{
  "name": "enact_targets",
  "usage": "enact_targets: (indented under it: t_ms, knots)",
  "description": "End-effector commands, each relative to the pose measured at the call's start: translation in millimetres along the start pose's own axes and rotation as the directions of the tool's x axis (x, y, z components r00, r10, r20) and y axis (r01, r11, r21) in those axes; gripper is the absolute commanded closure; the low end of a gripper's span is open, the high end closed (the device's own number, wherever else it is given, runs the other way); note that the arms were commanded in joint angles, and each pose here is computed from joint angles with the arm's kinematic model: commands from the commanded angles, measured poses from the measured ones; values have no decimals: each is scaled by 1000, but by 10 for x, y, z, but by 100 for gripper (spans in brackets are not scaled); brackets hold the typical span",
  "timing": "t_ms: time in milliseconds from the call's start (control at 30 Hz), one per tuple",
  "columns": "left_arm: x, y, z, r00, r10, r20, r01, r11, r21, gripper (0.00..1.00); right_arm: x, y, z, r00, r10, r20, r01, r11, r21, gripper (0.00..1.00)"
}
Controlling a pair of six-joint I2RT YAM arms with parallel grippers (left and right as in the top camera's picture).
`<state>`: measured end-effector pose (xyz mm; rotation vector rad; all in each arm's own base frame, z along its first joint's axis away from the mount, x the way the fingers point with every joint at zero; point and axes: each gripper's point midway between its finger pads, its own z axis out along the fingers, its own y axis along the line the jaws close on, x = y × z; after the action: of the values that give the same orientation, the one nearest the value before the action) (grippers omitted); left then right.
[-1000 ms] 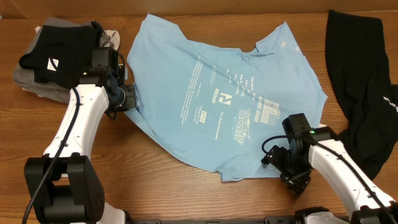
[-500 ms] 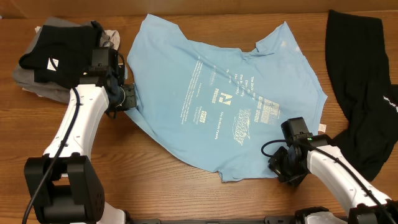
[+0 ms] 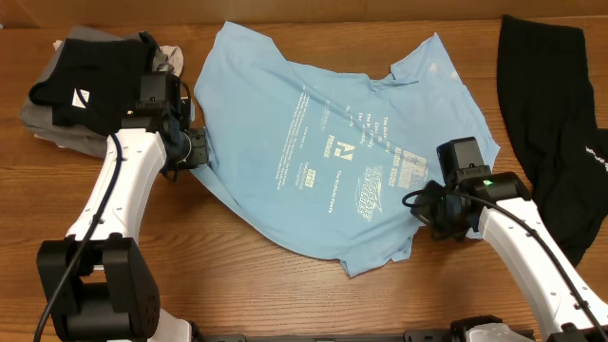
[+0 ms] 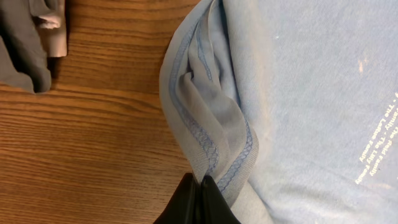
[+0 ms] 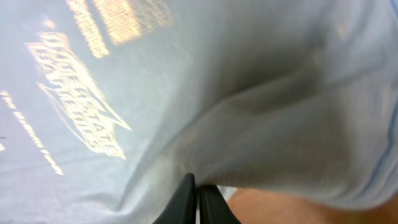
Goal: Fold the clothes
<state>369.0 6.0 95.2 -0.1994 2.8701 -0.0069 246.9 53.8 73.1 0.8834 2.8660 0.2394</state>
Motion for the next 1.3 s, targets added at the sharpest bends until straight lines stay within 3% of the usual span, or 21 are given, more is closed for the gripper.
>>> enact_targets:
  t_ms: [0, 133, 233, 300, 400, 600, 900, 1267]
  knots:
    - [-101, 8, -46, 999, -21, 30, 21, 1000, 9, 96, -229, 195, -51, 992, -82, 98, 88, 995, -57, 96]
    - [-124, 6, -47, 999, -21, 39, 21, 1000, 10, 96, -547, 491, 55, 969, -133, 207, 161, 979, -128, 96]
    - [-132, 5, -47, 999, -22, 42, 21, 1000, 11, 96, -669, 588, 257, 966, -146, 215, 177, 975, -131, 96]
    - [-129, 5, -47, 999, -22, 41, 21, 1000, 11, 96, -654, 590, 362, 971, -157, 181, 180, 976, -120, 70]
    - [-124, 14, -47, 999, -21, 39, 21, 1000, 6, 96, -608, 586, 328, 973, -175, 148, 192, 975, -112, 59]
    - [-117, 15, -47, 999, -21, 37, 21, 1000, 5, 96, -339, 436, 68, 984, -176, 29, 178, 981, -72, 57]
    - [-105, 19, -46, 999, -21, 31, 21, 1000, 3, 96, 170, 40, 480, 981, -140, -136, 137, 990, -30, 63]
    - [-93, 21, -46, 999, -21, 27, 21, 1000, 2, 96, 168, 96, 774, 987, -151, -60, 143, 981, -131, 64]
